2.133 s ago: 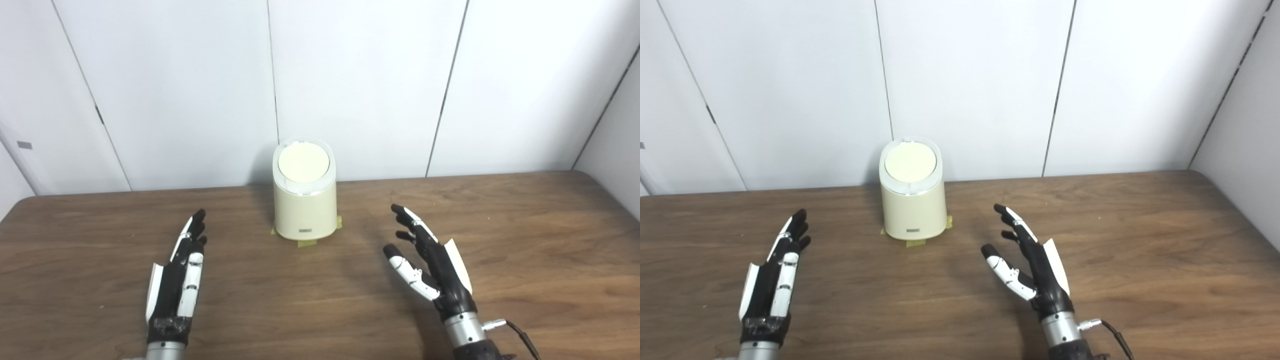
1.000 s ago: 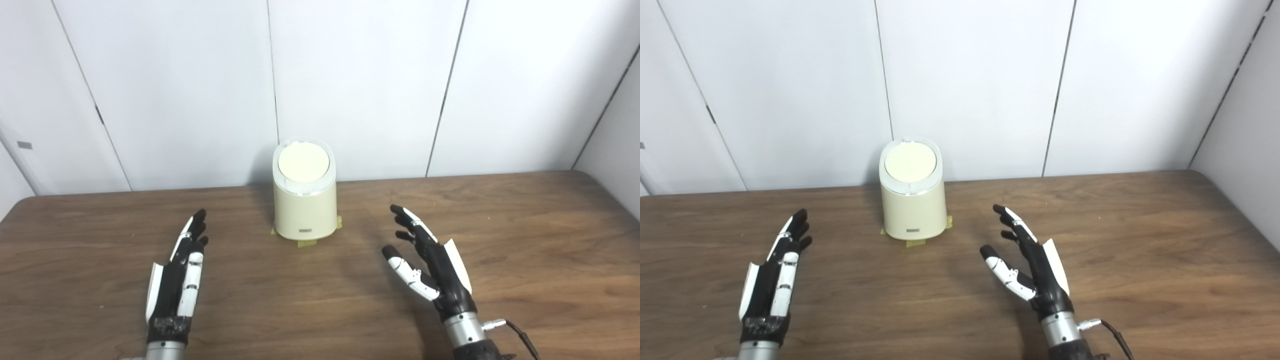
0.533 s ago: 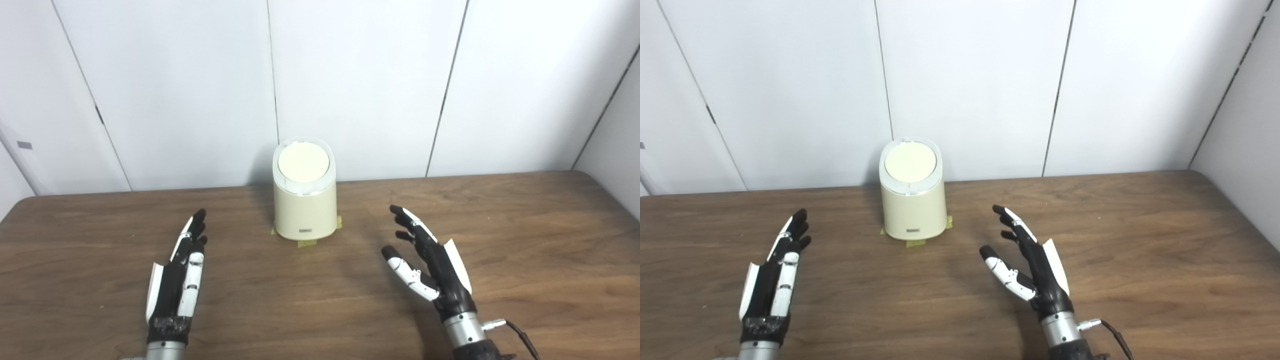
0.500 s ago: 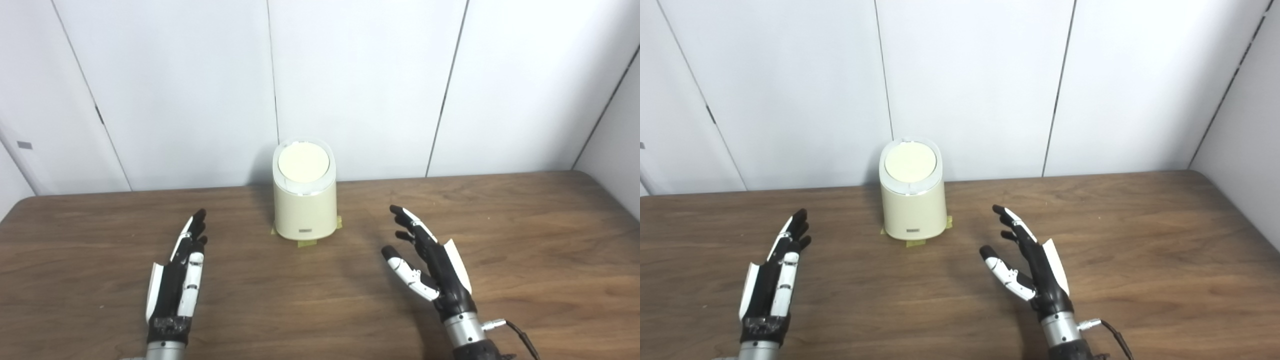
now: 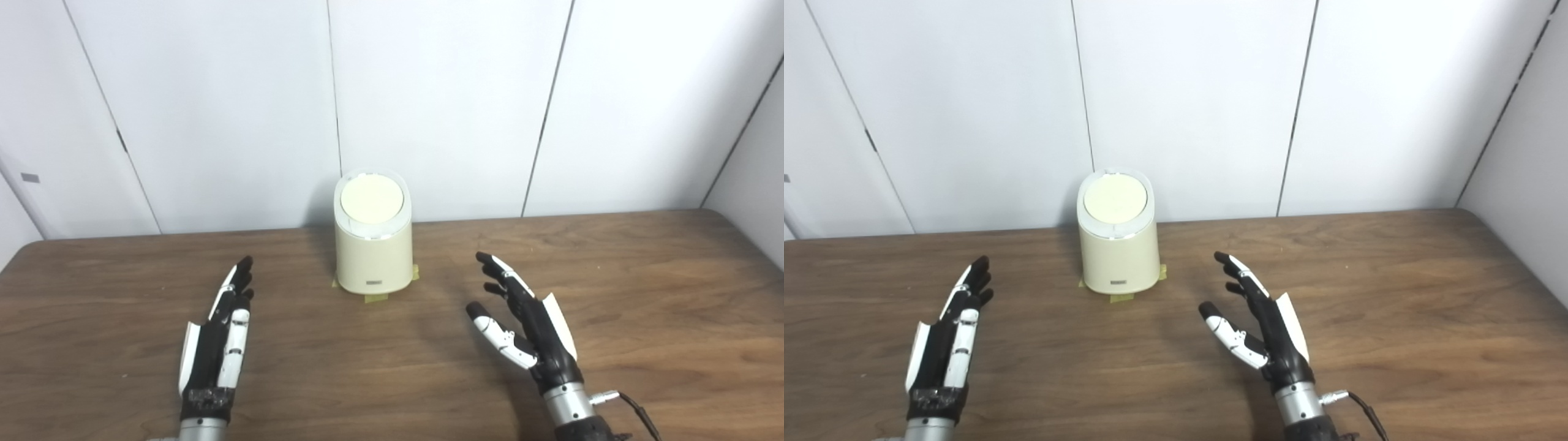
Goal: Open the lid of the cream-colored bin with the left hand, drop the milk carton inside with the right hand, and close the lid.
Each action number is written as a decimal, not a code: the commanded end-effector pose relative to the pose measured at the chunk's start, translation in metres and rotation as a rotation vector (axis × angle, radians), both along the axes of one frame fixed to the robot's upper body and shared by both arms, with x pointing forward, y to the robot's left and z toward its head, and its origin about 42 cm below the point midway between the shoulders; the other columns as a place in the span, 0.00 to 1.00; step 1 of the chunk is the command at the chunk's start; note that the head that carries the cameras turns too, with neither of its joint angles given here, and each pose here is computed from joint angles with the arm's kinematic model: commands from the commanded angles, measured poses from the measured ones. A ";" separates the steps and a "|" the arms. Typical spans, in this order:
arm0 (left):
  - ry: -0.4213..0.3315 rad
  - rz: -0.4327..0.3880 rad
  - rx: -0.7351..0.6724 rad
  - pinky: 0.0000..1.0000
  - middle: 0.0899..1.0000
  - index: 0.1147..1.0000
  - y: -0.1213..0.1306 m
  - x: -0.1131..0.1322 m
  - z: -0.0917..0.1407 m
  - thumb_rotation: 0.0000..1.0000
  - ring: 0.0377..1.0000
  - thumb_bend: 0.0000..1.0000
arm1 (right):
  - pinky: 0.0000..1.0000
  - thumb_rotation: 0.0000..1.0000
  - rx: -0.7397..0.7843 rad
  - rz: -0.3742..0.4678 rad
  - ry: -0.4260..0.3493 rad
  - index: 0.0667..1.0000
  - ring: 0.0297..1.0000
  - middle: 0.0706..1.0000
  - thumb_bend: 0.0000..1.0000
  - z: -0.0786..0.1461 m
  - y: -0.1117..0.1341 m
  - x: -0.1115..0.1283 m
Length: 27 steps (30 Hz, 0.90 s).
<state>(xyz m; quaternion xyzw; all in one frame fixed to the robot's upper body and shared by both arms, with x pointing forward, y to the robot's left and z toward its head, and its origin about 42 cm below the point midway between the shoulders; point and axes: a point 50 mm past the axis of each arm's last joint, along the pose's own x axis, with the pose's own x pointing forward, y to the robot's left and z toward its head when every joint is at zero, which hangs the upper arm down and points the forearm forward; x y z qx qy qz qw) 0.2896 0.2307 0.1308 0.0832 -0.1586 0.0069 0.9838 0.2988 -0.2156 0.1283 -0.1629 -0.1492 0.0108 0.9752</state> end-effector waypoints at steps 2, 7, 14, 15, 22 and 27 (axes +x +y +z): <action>-0.015 0.004 0.040 0.94 0.97 0.94 0.005 0.000 -0.002 0.94 0.97 0.19 | 0.82 0.54 -0.050 -0.017 -0.014 0.85 0.89 0.90 0.21 -0.003 -0.012 -0.002; -0.012 0.006 0.033 0.94 0.97 0.94 0.006 0.000 -0.003 0.94 0.97 0.17 | 0.83 0.52 -0.040 -0.013 -0.013 0.85 0.89 0.90 0.21 -0.004 -0.012 -0.002; -0.010 -0.001 0.026 0.94 0.97 0.95 0.006 0.001 -0.004 0.92 0.97 0.18 | 0.79 0.55 -0.048 -0.017 -0.013 0.86 0.87 0.88 0.20 -0.004 -0.012 -0.001; -0.011 -0.002 0.027 0.94 0.97 0.95 0.006 0.001 -0.004 0.92 0.97 0.18 | 0.80 0.56 -0.046 -0.016 -0.011 0.86 0.87 0.88 0.20 -0.004 -0.012 -0.001; -0.011 -0.007 0.021 0.95 0.98 0.95 0.006 0.001 -0.005 0.92 0.97 0.18 | 0.81 0.55 -0.029 -0.015 -0.002 0.86 0.88 0.88 0.21 -0.004 -0.012 -0.001; -0.010 -0.009 0.021 0.95 0.98 0.95 0.006 0.001 -0.004 0.92 0.97 0.20 | 0.80 0.53 -0.031 -0.015 -0.004 0.85 0.88 0.88 0.20 -0.004 -0.011 -0.001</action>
